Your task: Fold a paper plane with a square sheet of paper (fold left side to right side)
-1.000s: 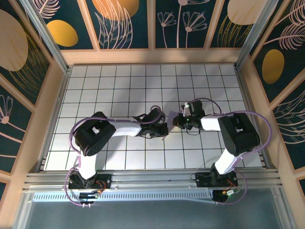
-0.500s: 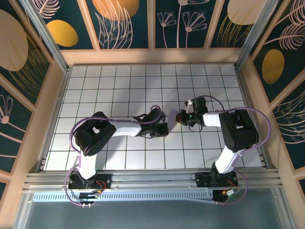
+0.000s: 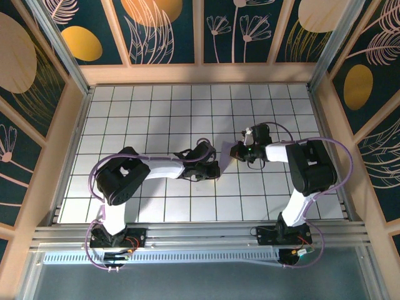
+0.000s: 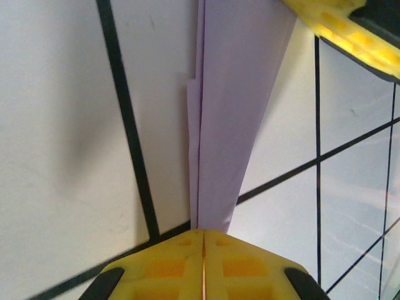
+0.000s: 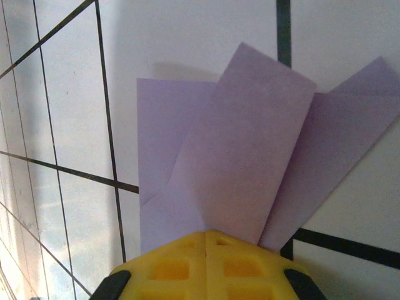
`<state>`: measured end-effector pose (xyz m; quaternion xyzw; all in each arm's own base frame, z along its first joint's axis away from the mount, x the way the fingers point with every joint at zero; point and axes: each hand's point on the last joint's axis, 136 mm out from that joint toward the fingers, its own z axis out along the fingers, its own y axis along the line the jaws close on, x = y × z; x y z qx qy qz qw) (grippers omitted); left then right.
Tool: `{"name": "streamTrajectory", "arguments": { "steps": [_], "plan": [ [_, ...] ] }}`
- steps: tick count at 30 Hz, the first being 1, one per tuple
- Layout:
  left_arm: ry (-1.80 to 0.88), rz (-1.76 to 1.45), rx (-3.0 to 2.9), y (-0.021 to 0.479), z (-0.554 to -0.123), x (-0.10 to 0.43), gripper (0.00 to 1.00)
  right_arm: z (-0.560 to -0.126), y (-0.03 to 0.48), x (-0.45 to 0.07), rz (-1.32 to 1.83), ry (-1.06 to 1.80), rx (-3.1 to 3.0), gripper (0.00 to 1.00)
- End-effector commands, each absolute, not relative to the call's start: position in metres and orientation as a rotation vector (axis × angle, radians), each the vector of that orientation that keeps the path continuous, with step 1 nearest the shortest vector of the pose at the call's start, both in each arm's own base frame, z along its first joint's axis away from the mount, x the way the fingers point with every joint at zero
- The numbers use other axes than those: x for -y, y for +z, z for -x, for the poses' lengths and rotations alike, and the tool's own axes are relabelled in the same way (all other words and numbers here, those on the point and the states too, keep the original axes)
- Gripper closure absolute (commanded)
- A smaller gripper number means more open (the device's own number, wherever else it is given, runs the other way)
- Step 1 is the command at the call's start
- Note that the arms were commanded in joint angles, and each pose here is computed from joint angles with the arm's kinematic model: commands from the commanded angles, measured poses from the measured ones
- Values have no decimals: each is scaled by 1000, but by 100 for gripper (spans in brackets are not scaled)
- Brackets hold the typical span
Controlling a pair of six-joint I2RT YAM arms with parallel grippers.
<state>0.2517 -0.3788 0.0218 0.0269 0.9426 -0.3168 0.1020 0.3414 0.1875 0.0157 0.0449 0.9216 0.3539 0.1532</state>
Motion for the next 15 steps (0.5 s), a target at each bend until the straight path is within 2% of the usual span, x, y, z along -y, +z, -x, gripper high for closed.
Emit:
{"name": "streamTrajectory", "arguments": {
  "steps": [1,4,7,15],
  "plan": [
    [-914,-44,-2750,51,-255,361,91,-324,-23,-175,-134,805,-2768,100],
    [-967,-21,-2652,84,-264,354,90,-316,-22,-186,-84,827,-2781,100],
    [-1026,-7,-2620,93,-261,347,90,-308,-21,-196,-45,852,-2790,100],
    [-1148,-61,-2670,72,-261,374,93,-302,-19,-202,-52,852,-2786,100]
  ]
}}
